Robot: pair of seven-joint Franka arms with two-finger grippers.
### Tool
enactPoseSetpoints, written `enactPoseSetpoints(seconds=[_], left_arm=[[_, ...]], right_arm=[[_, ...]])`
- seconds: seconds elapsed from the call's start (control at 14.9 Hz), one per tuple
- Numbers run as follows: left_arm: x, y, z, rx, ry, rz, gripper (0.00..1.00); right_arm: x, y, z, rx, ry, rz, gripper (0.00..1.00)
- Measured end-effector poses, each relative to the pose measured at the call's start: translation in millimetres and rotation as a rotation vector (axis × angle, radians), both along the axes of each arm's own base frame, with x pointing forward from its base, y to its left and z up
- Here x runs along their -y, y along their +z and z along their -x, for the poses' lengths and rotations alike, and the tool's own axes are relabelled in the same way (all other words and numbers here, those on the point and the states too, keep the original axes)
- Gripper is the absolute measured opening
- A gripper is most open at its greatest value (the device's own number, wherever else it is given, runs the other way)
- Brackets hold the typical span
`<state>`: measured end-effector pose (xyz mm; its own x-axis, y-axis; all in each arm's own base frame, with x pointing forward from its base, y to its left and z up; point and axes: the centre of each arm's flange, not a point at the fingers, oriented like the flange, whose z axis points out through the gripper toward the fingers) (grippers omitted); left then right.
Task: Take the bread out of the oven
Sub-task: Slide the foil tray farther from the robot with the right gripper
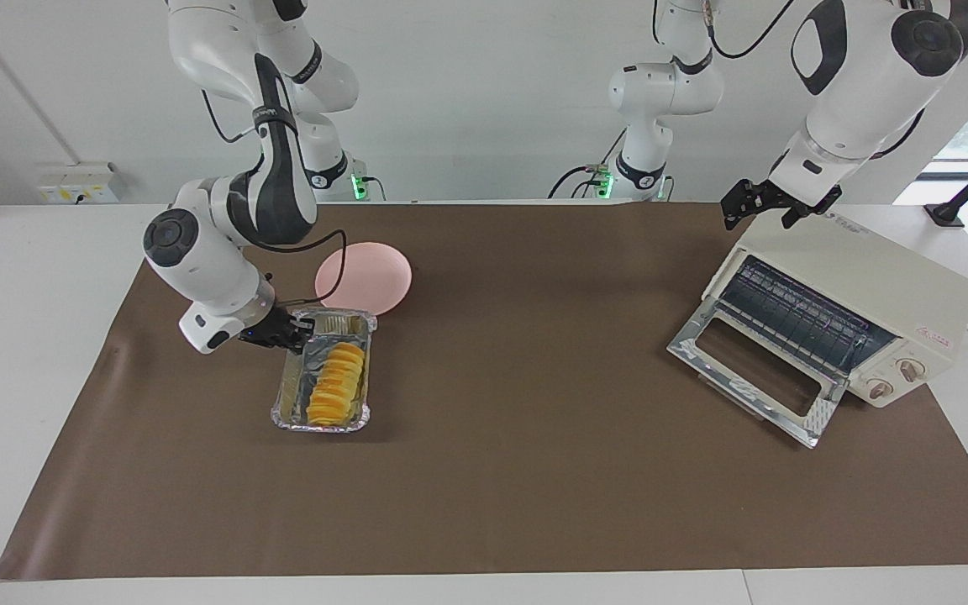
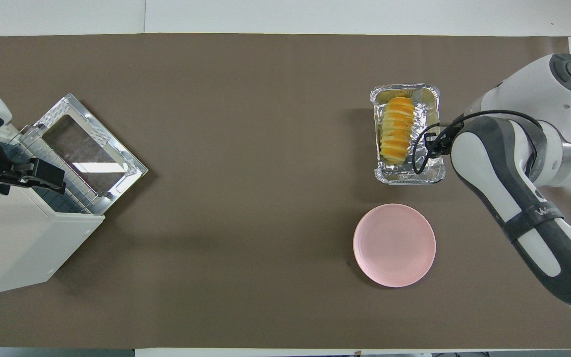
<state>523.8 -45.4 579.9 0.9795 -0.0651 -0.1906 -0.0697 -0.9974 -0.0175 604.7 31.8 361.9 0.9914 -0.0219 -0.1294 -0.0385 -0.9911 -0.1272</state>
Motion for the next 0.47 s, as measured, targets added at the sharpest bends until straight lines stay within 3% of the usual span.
enactPoseSetpoints(seconds=[0.47], left_arm=[[0.0, 0.0, 0.0, 0.000, 0.000, 0.000, 1.00]], right_arm=[[11.4, -30.4, 19.7, 0.013, -0.035, -0.030, 0.02]])
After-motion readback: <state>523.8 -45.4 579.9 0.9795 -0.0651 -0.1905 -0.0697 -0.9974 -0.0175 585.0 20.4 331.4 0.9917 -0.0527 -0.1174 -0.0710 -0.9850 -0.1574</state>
